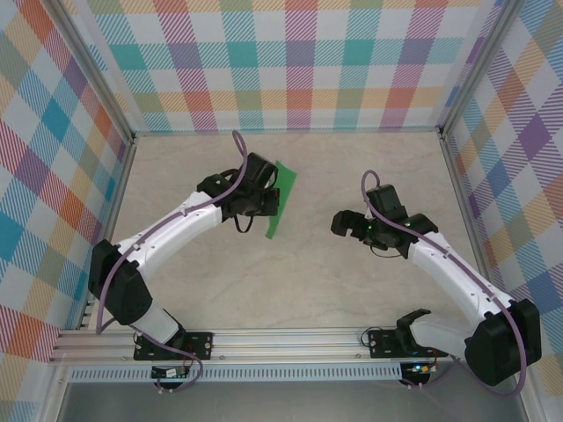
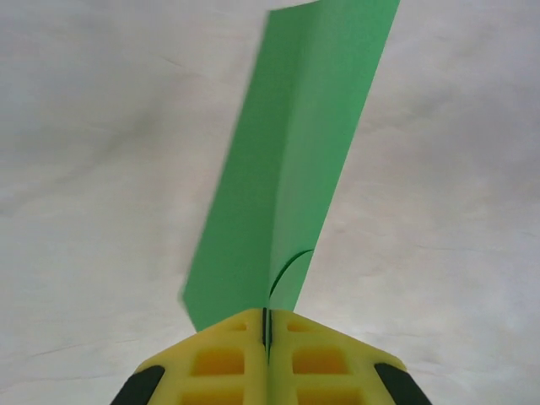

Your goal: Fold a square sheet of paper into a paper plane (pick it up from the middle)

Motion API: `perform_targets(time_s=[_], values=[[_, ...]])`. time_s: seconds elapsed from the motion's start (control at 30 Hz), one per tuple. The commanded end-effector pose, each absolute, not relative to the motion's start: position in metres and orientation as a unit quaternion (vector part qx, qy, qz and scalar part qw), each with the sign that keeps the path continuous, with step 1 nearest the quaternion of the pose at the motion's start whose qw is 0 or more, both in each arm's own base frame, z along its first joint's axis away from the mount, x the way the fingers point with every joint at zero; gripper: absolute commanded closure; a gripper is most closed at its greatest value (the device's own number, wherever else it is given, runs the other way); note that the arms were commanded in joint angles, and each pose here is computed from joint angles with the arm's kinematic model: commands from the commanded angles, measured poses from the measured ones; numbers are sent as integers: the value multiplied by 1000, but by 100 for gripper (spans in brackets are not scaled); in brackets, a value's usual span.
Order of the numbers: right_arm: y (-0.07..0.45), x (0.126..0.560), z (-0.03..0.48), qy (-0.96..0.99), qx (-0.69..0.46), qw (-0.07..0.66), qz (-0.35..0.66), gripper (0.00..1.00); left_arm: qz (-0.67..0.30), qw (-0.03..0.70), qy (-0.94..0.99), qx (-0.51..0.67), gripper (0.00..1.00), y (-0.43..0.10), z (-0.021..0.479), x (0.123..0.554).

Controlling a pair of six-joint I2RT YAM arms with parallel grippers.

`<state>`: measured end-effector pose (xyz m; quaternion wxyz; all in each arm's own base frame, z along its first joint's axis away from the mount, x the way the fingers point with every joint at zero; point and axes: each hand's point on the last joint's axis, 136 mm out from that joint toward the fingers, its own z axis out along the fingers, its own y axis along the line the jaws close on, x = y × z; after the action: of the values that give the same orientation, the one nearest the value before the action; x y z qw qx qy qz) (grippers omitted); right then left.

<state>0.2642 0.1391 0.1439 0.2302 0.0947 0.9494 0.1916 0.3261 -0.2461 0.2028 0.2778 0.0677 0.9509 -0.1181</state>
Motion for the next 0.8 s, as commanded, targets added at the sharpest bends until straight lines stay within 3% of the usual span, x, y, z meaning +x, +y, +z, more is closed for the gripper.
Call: perform_targets(time_s=[0.0,0.17,0.3,0.77], values=[[128,266,149,951,108,237,166,2,91,308,943,84,96,-176,216,322],[115,264,145,953,127,237,137,2,243,340,905,77,96,-147,226,332],[109,263,144,951,138,243,130,1,326,326,882,93,97,-148,203,339],[99,256,136,954,152,234,114,1,300,258,901,178,97,-240,79,328]])
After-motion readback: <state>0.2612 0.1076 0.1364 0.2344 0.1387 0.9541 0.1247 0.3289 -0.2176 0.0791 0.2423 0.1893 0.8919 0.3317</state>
